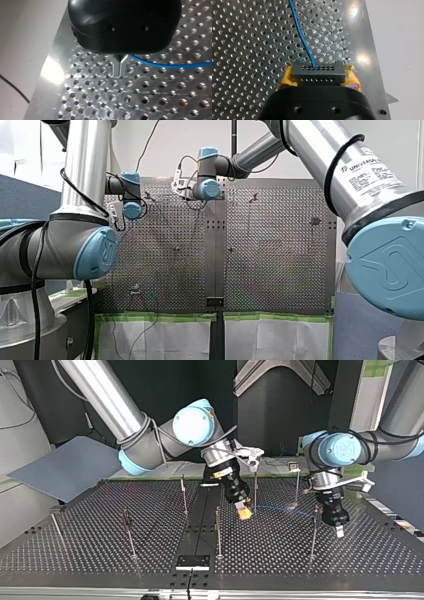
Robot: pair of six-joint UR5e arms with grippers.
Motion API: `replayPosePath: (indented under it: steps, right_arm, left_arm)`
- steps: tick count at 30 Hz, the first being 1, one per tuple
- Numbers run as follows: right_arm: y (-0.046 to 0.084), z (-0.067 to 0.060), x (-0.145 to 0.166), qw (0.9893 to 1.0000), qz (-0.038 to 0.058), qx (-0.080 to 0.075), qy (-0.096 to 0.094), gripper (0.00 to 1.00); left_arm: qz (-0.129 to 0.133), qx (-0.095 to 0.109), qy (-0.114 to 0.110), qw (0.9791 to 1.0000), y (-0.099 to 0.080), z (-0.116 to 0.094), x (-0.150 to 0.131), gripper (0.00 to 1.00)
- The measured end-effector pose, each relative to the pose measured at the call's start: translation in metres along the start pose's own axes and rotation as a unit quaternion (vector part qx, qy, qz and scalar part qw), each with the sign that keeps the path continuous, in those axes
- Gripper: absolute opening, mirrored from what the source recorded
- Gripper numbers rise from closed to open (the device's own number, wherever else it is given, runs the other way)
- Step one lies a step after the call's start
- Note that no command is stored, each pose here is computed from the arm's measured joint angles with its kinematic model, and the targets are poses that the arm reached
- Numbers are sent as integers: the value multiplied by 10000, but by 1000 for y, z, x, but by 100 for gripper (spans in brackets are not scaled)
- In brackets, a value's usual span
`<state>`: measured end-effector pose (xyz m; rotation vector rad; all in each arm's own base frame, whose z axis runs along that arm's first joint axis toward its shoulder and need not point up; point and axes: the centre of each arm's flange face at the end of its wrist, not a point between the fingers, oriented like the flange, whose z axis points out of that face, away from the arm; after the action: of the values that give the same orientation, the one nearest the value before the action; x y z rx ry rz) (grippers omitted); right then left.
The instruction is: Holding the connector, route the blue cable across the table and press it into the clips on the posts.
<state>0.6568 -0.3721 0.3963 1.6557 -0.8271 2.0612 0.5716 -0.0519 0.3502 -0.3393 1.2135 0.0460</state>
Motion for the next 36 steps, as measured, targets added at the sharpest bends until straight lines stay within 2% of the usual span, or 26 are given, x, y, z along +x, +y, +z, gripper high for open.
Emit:
replayPosePath:
  steps: [7, 12, 16, 17, 18, 19, 20, 22, 23, 24, 25, 30, 36]
  right_arm:
    - [12, 2, 2, 10000, -10, -76, 10, 0]
    - [15, 3, 3, 9999, -13, -99, 10, 0]
    - [16, 2, 2, 9999, -14, -106, -12, 0]
    - [16, 2, 2, 9999, -15, -107, -18, 0]
    - [16, 2, 2, 9999, -17, -109, -24, 0]
    - [16, 2, 2, 9999, -22, -111, -31, 0]
    - [16, 2, 2, 9999, -26, -113, -37, 0]
    - [16, 2, 2, 9999, -34, -114, -49, 0]
    - [16, 1, 1, 9999, -37, -113, -53, 0]
    - [16, 1, 1, 9999, -40, -111, -57, 0]
    - [15, 1, 1, 9999, -43, -108, -63, 0]
    - [13, 0, 1, 9999, -51, -101, -81, 0]
    - [13, 0, 0, 9999, -56, -100, -107, 0]
  left_arm:
    - [-145, 12, -97, 9998, 7, 6, -3, 1]
    - [-185, -7, -45, 9998, 10, 5, -2, 1]
    - [-323, -66, 34, 9995, 12, 4, 0, 1]
    - [-369, -104, 62, 9992, 13, 3, 0, 12]
    - [-403, -140, 86, 9991, 14, 2, 0, 12]
    - [-438, -181, 111, 9988, 15, 2, 1, 26]
    - [-475, -245, 148, 9985, 16, 1, 2, 58]
    - [-507, -348, 216, 9979, 18, -1, 3, 58]
    - [-515, -402, 260, 9975, 19, -3, 4, 95]
    - [-515, -438, 295, 9973, 20, -4, 4, 95]
    - [-510, -477, 328, 9970, 21, -5, 4, 100]
    - [-499, -614, 466, 9958, 22, -11, -3, 100]
    - [-539, -489, 704, 9949, 16, -30, -16, 100]
